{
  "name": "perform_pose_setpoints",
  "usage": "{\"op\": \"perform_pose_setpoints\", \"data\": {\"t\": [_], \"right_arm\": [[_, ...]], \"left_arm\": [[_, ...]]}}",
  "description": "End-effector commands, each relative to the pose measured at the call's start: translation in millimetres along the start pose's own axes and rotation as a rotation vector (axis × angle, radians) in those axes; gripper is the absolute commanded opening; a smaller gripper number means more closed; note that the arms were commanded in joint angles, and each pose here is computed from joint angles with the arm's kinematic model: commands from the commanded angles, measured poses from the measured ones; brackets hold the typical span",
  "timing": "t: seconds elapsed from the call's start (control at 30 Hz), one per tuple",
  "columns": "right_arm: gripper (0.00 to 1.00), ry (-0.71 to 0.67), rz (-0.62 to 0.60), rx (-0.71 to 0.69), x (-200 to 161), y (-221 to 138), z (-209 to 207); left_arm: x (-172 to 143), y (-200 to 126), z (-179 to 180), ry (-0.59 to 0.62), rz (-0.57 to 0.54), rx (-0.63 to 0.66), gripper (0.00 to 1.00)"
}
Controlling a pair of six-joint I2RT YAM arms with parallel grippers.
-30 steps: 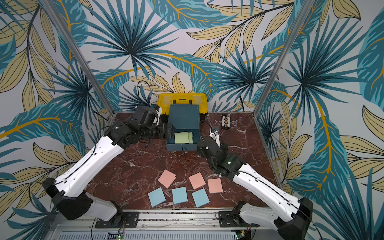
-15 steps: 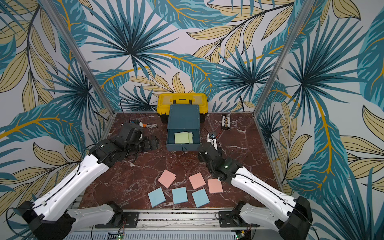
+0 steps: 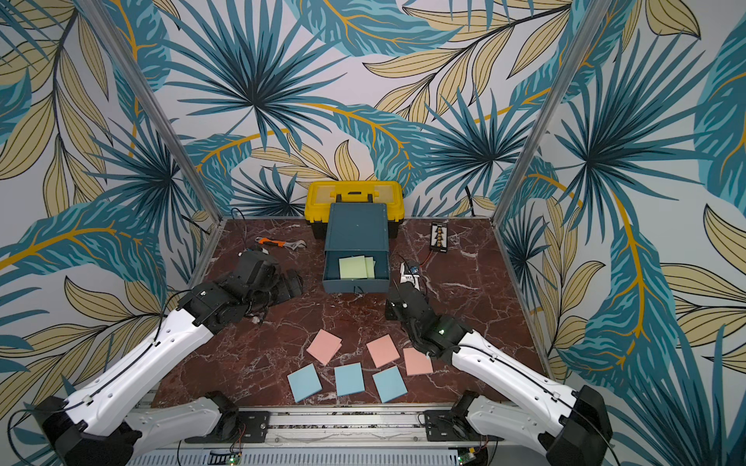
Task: Please put the sticky notes in the drawer by color
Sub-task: Close the drawer in the storage box.
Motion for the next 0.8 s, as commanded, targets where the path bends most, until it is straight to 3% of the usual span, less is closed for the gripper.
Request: {"op": "perform_pose_setpoints", "data": {"t": [0.0,0.37,0.77], "right_arm": [[0.0,0.007,0.006,0.021,-5.2,5.1,2.2],[0.0,-0.014,0.035,0.029,-20.0,19.9,4.6],[0.0,-0.035,-0.028,0.023,-13.3,29.7,9.5]], "left_arm": [[5.6,-4.7,8.6,-0.034,-0.052,0.018,1.0],[-8.8,13.0,16.7,-0.068,-0.023,0.03,1.0],[-22.5,26.9,16.0,-0.093,-0.003,-0.012,1.0]]}}
Point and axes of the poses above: each gripper's point midway between its finger pads, its own y axis out along the fingers, its own z axis along the line the jaws close on, x = y × z, the point moved 4 cm from there along -y, back along the fingers, and after that the axes turned 13 degrees about y, right-handed, at the moved point
